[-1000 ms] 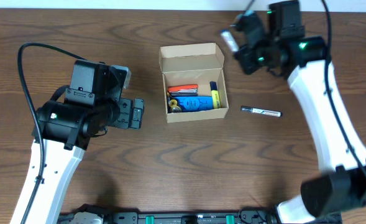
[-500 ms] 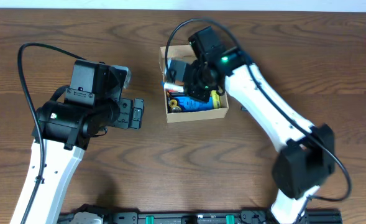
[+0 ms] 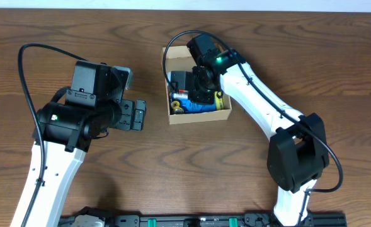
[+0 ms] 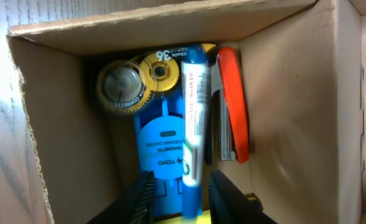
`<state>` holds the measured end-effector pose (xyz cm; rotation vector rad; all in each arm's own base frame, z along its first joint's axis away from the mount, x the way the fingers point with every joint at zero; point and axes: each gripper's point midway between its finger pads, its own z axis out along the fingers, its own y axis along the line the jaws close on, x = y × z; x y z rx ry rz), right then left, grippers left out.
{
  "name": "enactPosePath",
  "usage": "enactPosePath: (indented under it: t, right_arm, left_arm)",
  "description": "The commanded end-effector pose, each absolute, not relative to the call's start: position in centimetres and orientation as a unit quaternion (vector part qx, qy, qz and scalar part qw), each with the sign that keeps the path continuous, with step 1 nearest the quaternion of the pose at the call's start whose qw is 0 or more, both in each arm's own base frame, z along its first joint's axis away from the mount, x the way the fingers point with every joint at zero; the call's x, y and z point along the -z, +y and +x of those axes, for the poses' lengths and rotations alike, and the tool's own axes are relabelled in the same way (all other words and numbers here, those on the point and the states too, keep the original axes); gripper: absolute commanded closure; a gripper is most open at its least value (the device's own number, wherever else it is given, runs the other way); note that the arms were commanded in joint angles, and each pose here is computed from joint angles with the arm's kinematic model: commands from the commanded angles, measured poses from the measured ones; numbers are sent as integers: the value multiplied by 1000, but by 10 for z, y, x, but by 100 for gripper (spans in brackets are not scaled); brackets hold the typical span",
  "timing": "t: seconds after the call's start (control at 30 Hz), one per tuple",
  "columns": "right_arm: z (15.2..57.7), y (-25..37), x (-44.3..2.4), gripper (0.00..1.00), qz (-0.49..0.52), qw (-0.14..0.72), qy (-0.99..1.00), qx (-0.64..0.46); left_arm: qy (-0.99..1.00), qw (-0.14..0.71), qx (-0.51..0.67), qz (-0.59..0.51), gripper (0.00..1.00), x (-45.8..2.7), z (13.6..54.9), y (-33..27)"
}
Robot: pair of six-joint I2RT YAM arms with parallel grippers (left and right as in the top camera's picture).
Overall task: Pack container
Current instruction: 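Lower the blue-capped marker into the box and release it, then grasp the black-capped white marker with the right gripper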
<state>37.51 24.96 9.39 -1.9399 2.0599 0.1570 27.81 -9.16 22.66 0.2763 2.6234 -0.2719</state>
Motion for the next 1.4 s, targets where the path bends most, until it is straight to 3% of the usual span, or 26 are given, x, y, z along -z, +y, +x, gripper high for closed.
enactPosePath:
  t: [0.0,0.27,0.53,0.6,0.63,0.67,1.0,1.37]
  right_arm:
    - [376,246,-87,65,-685,144,713,-41]
    - [387,226,-143,70,-625,191,756,24]
    - [371,146,-206,62,-512,206,833,34]
    - [360,122,-205,47,-487,180,855,6]
    - [355,112,-203,21,-473,167,865,-9]
    - [350,99,-200,1,-456,153,876,-25]
    - [345,25,-165,1,-308,140,934,-111]
    - [358,12,-144,3,-337,157,924,-91]
  left_arm:
    - [959,247,98,96,5,-230,279,-90]
    - [959,247,98,96,4,-230,279,-90]
    - [959,247,98,96,5,-230,279,-90]
    - [959,247,98,96,5,-230,279,-90]
    - [959,247,98,96,5,-230,279,-90]
    - [959,247,98,96,5,-230,279,-90]
    - [959,247,98,96,5,-230,279,-90]
    - [959,247,98,96,5,-230,279,-90]
